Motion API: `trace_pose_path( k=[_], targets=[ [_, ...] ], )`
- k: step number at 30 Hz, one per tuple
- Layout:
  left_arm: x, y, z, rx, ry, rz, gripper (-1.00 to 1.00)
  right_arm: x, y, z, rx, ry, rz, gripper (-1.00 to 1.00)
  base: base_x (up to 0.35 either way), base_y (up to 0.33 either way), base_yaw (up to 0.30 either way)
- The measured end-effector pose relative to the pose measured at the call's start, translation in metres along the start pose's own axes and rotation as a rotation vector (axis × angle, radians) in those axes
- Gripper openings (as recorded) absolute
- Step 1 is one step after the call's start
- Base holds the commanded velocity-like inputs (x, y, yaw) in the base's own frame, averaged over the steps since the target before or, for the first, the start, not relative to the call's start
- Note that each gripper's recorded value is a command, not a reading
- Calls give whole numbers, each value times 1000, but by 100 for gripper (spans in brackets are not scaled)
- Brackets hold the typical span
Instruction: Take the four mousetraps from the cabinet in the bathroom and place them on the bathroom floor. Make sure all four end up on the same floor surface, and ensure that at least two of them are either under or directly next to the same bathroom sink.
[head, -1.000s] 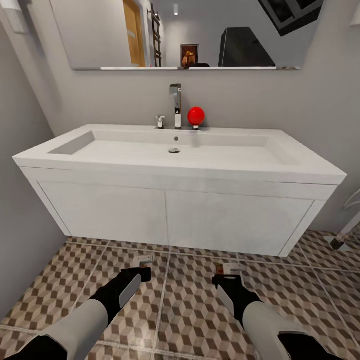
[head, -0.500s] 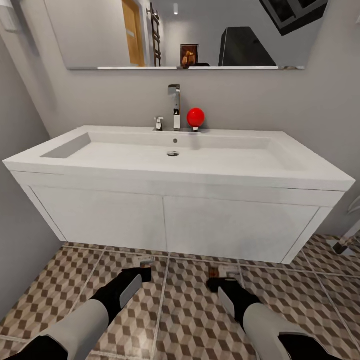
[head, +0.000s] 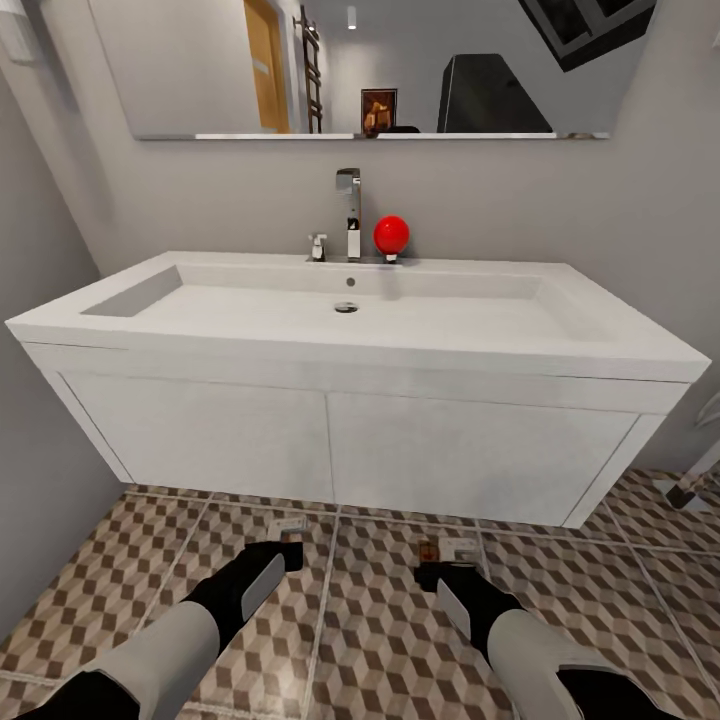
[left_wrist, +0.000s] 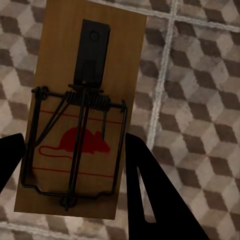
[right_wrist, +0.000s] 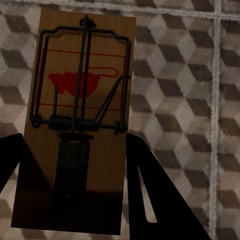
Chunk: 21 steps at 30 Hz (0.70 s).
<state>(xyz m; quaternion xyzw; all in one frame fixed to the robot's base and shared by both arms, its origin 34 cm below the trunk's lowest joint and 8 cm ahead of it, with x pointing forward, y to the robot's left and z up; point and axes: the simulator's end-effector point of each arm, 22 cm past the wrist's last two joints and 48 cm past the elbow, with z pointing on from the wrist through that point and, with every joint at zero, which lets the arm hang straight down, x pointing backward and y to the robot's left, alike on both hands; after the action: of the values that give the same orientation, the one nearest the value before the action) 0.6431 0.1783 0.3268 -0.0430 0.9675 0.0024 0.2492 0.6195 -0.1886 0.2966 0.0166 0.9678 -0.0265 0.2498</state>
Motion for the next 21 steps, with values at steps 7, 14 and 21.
trace_pose_path(
  k=[7,14,21],
  targets=[
    [-1,-1,0,4,-1,-2,-100,-1,0,0,0,-2,0,-100,0,0,0],
    [-1,0,0,4,-2,-3,-100,-1,1,0,-1,-2,-1,-100,0,0,0],
    [2,2,1,-2,4,-1,-100,-1,1,0,-1,-2,-1,-100,0,0,0]
  ],
)
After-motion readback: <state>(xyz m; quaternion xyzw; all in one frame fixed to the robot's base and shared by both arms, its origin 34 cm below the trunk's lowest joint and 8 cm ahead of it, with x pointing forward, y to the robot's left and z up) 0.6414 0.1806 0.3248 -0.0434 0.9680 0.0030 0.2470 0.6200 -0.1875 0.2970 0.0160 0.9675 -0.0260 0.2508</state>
